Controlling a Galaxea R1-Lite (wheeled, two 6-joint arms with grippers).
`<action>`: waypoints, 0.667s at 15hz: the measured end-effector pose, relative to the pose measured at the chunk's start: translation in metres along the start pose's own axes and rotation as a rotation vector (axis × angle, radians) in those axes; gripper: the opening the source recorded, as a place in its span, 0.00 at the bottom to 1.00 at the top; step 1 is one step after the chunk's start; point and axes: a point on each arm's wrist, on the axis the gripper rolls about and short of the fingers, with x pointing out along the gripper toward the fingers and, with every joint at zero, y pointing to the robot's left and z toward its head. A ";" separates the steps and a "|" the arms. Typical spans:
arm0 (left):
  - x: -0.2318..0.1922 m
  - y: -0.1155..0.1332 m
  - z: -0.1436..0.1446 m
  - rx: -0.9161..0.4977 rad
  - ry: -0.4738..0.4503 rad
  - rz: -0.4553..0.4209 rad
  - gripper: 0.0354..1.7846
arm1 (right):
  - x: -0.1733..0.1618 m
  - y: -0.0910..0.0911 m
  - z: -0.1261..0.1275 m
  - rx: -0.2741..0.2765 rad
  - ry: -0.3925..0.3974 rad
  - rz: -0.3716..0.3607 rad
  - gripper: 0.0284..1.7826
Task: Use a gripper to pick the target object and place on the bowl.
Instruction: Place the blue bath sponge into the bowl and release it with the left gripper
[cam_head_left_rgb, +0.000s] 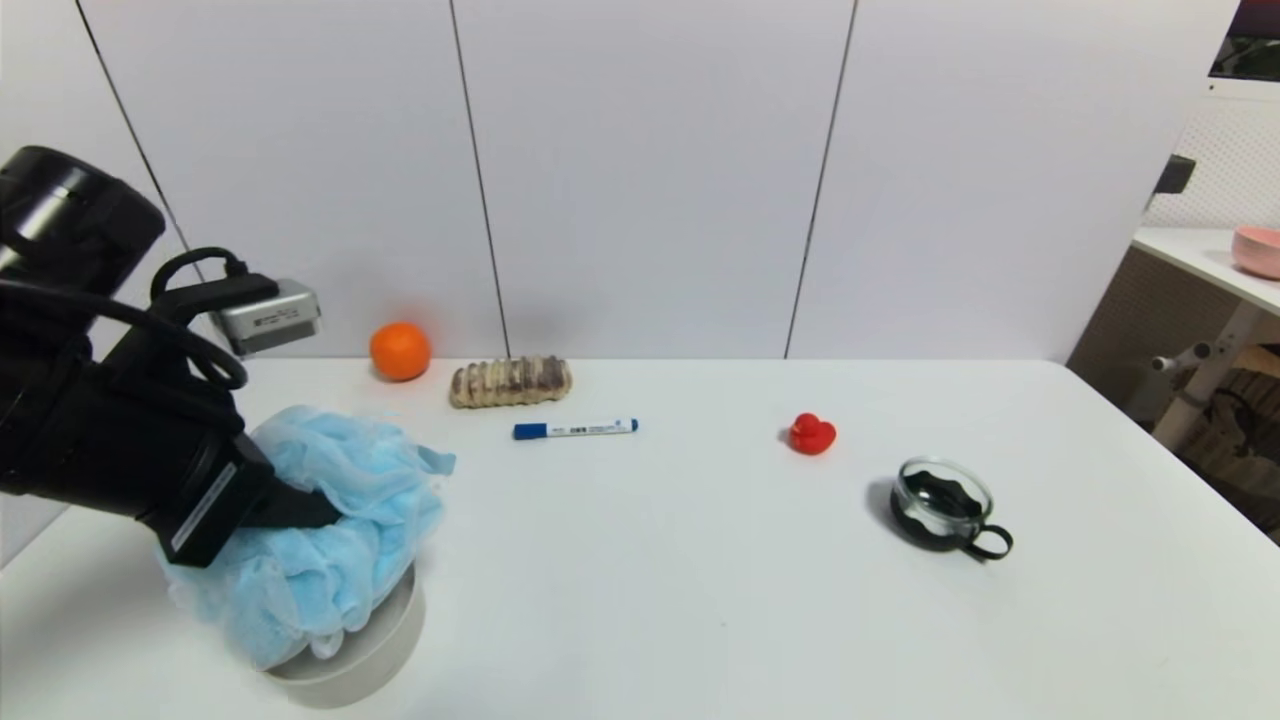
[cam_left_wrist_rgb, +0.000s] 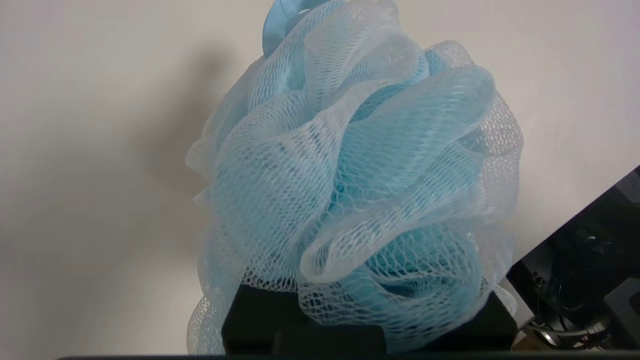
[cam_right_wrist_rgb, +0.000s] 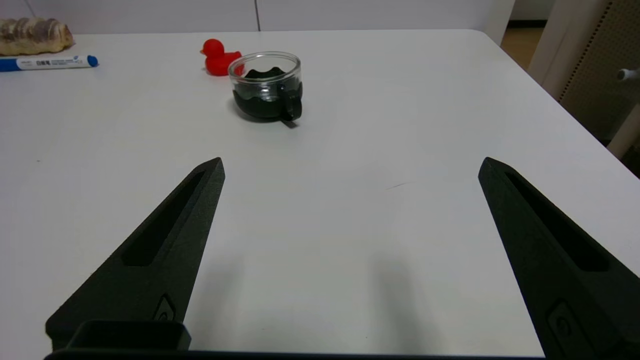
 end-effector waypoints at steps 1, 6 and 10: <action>0.001 -0.001 -0.005 -0.006 0.006 0.001 0.27 | 0.000 0.000 0.000 0.000 0.000 0.000 0.98; 0.010 0.001 -0.012 -0.009 0.006 0.003 0.26 | 0.000 0.000 0.000 0.001 0.000 0.000 0.98; 0.017 0.005 -0.012 -0.022 0.030 -0.003 0.26 | 0.000 0.000 0.000 0.001 0.000 0.000 0.98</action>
